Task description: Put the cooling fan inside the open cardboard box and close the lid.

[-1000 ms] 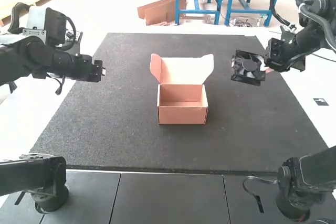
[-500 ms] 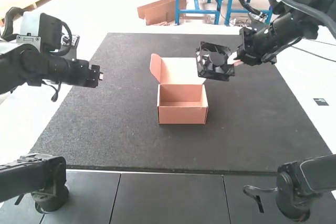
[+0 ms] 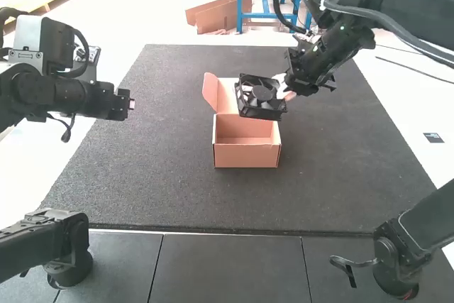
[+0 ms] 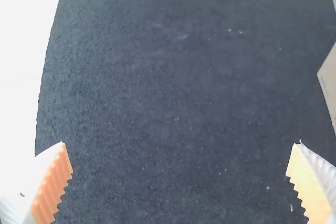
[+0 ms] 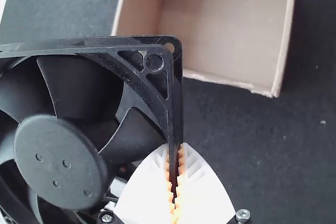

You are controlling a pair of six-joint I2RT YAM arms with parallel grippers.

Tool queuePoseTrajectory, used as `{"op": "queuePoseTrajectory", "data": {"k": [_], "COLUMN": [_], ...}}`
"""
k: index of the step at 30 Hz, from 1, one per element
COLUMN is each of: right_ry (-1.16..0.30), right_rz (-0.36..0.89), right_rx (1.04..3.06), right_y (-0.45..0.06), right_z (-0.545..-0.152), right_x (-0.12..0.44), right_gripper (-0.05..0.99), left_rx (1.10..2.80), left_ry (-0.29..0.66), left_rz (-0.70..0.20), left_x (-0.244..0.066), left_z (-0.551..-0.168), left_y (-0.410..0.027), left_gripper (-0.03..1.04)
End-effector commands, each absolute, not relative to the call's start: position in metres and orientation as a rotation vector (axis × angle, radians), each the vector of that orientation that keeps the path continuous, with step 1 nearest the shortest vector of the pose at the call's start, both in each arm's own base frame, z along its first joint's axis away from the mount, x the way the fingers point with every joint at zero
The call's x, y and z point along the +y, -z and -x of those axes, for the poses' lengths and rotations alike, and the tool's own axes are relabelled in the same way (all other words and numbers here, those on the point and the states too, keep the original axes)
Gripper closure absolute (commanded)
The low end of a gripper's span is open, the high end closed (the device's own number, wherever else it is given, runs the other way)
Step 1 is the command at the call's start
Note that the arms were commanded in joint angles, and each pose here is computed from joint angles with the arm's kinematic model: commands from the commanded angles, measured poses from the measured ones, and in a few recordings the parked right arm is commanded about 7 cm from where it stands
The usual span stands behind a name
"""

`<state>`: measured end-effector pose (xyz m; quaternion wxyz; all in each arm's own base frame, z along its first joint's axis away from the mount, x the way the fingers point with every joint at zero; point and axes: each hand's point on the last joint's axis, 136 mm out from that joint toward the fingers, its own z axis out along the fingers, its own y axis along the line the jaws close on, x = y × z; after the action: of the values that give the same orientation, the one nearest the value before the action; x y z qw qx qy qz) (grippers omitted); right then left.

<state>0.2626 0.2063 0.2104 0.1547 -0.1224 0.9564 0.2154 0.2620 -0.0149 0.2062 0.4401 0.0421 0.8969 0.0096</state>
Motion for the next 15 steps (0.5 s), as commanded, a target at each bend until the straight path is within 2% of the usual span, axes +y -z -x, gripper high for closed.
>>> {"op": "queuePoseTrajectory", "data": {"k": [1, 8, 15], "right_ry": [-0.609, -0.591, -0.494], "right_rz": [0.381, 0.43, 0.403], "right_rx": [2.72, 2.769, 2.78], "right_y": [-0.217, -0.194, -0.166], "right_z": [-0.268, -0.275, -0.303], "right_x": [0.221, 0.248, 0.253], "right_gripper": [0.96, 0.96, 0.96], "left_rx": [2.184, 2.18, 2.167], "left_ry": [-0.031, -0.035, -0.035], "left_rz": [-0.108, -0.102, -0.101], "left_x": [-0.014, -0.012, -0.012], "left_z": [-0.261, -0.261, -0.259], "left_y": [-0.22, -0.221, -0.224], "left_gripper": [0.04, 0.04, 0.04]}}
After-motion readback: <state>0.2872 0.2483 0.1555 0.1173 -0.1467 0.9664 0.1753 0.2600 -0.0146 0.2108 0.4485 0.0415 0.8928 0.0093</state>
